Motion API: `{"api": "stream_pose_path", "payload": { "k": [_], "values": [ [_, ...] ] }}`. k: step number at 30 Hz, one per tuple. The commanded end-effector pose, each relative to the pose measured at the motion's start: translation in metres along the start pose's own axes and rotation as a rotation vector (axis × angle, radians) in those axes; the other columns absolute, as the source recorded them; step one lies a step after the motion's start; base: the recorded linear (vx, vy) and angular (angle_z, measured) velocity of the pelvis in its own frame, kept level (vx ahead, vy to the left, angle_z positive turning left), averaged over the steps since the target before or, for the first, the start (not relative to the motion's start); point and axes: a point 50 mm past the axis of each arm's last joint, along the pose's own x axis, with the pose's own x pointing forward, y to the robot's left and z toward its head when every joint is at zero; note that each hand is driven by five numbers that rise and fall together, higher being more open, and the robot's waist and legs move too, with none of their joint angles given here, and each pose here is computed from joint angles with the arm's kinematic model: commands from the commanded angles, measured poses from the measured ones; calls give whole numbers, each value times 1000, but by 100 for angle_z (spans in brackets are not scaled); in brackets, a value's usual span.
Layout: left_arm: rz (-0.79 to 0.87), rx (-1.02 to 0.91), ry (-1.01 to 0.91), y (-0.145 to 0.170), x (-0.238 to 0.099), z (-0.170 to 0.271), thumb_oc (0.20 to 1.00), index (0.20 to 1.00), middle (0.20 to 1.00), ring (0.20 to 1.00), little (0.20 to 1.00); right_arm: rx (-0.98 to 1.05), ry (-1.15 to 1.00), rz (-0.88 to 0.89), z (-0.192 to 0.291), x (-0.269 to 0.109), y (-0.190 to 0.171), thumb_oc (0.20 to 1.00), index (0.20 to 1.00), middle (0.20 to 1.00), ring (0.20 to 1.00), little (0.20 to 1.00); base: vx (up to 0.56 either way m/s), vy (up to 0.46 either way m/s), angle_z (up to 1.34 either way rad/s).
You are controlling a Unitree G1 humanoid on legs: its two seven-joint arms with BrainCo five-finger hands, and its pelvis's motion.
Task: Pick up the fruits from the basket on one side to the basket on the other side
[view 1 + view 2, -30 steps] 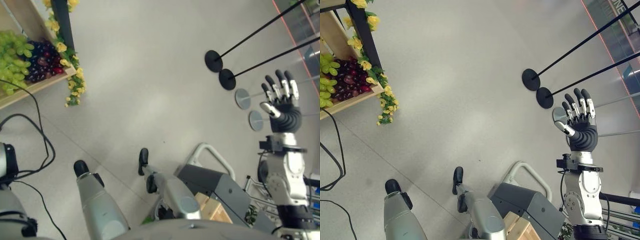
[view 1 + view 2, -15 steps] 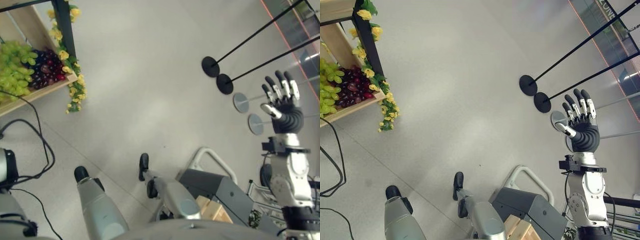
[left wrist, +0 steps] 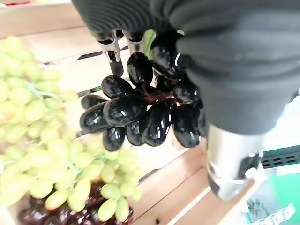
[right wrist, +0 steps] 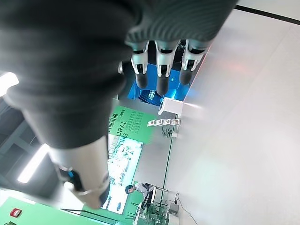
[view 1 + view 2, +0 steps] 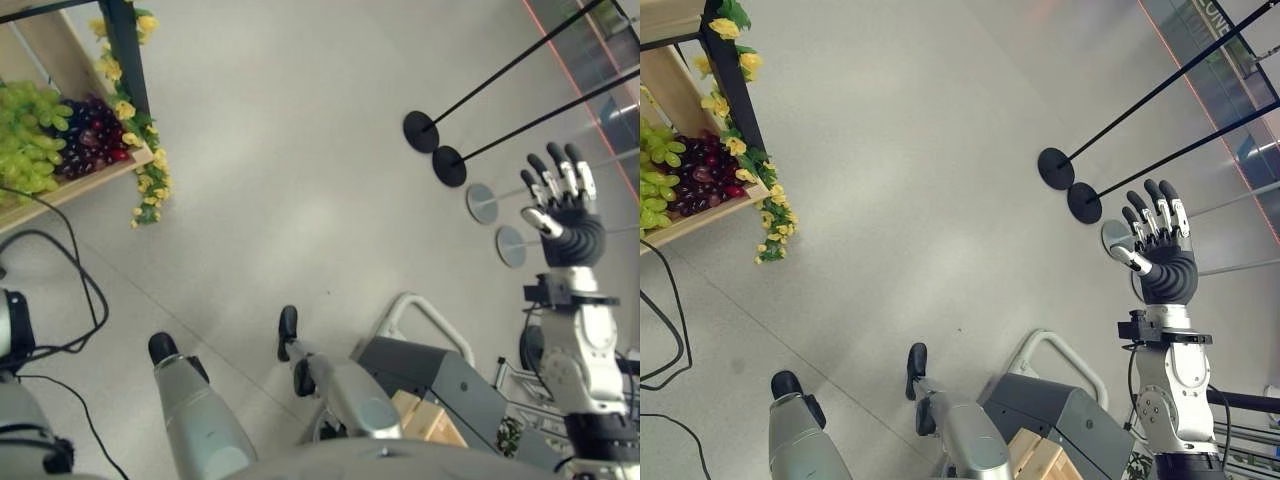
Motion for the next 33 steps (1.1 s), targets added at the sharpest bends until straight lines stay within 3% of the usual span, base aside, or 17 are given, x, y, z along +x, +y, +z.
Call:
{"api": "stream_pose_path", "payload": {
  "k": [1, 11, 24, 27, 28, 30, 32, 33],
  "values": [
    [107, -63, -91, 48, 5, 36, 1000, 1000, 1000, 1000, 1000, -10, -169, -22, 34, 21, -12, 1000, 1000, 1000, 1000, 1000, 20, 21, -7],
    [33, -86, -89, 36, 6, 45, 1000, 1000, 1000, 1000, 1000, 5, -158, -39, 30, 21, -11, 1000, 1000, 1000, 1000, 1000, 4, 6, -1],
    [86, 121, -47, 46, 5, 31, 1000, 1000, 1000, 1000, 1000, -2, -147, -35, 28, 16, -12, 1000, 1000, 1000, 1000, 1000, 3, -1, -1],
    [147, 45, -165, 41, 5, 55, 1000, 1000, 1000, 1000, 1000, -14, -132, -40, 25, 11, -12, 1000, 1000, 1000, 1000, 1000, 24, -27, -3],
    [206, 113, -350, 31, -1, 86, 1000, 1000, 1000, 1000, 1000, -30, -146, -31, 27, 9, -10, 1000, 1000, 1000, 1000, 1000, 0, 0, 0],
    [256, -16, -389, 30, -5, 87, 1000, 1000, 1000, 1000, 1000, -31, -165, -52, 29, 7, -11, 1000, 1000, 1000, 1000, 1000, 3, -23, 5],
    [225, 93, -378, 18, -7, 68, 1000, 1000, 1000, 1000, 1000, -33, -149, -51, 24, 4, -10, 1000, 1000, 1000, 1000, 1000, 0, 0, 0],
    [156, 148, -248, 17, -3, 36, 1000, 1000, 1000, 1000, 1000, -40, -146, -42, 26, 7, -10, 1000, 1000, 1000, 1000, 1000, 0, 0, 0]
  ]
}}
